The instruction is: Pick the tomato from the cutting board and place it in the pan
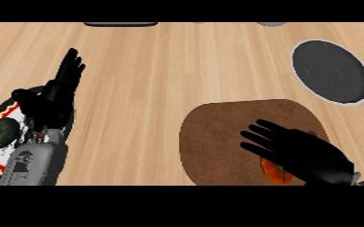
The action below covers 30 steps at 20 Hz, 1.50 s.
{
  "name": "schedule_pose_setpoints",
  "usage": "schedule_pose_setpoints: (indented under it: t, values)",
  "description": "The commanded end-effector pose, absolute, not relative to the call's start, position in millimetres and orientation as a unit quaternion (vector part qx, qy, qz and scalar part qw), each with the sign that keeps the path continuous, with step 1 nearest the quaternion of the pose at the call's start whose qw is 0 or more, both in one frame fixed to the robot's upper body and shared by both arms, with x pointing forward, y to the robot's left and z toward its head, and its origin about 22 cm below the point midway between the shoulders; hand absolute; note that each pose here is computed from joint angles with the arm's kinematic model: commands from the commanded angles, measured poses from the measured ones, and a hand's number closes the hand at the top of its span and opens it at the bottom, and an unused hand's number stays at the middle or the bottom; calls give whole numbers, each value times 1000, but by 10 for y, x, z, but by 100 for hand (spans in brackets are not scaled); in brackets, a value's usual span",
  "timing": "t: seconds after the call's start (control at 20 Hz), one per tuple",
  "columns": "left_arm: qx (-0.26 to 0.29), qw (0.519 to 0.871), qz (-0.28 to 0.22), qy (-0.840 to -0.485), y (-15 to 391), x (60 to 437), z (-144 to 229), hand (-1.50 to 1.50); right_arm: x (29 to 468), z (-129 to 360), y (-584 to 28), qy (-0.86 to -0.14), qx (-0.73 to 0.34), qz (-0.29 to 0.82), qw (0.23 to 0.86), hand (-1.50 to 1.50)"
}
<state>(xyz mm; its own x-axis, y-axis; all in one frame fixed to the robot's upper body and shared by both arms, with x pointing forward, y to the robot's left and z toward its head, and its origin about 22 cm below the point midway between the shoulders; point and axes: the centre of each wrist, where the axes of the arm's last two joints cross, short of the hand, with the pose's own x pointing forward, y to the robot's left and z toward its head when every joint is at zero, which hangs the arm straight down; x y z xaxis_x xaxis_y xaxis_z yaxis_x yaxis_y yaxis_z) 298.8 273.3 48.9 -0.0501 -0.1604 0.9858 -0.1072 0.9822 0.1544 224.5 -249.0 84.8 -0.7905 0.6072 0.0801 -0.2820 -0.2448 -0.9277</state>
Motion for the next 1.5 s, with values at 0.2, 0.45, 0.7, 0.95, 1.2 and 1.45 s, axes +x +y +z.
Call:
schedule_pose_setpoints:
  t: [0.2, 0.45, 0.7, 0.95, 1.2, 1.45]
  values:
    - [84, 687, -23, -721, 2833, 3020, 520, 0, 2248, 583, -2426, -525, -93, 804, 263, 150]
    - [100, 684, -22, -722, 2685, 3088, 507, 0, 2292, 692, -2233, -541, -107, 805, 220, 150]
    - [90, 682, -21, -725, 2660, 2908, 397, 0, 2321, 589, -2434, -555, -113, 793, 224, 150]
    - [92, 681, -19, -726, 2706, 2932, 482, 0, 2507, 260, -2436, -461, -239, 648, 557, 150]
    - [96, 684, -20, -723, 2753, 2931, 470, 0, 2708, 563, -2253, -443, -365, 502, 647, 150]
    - [77, 680, -34, -728, 2682, 2999, 514, 0, 2994, 1189, -1927, -489, -511, 354, 612, 150]
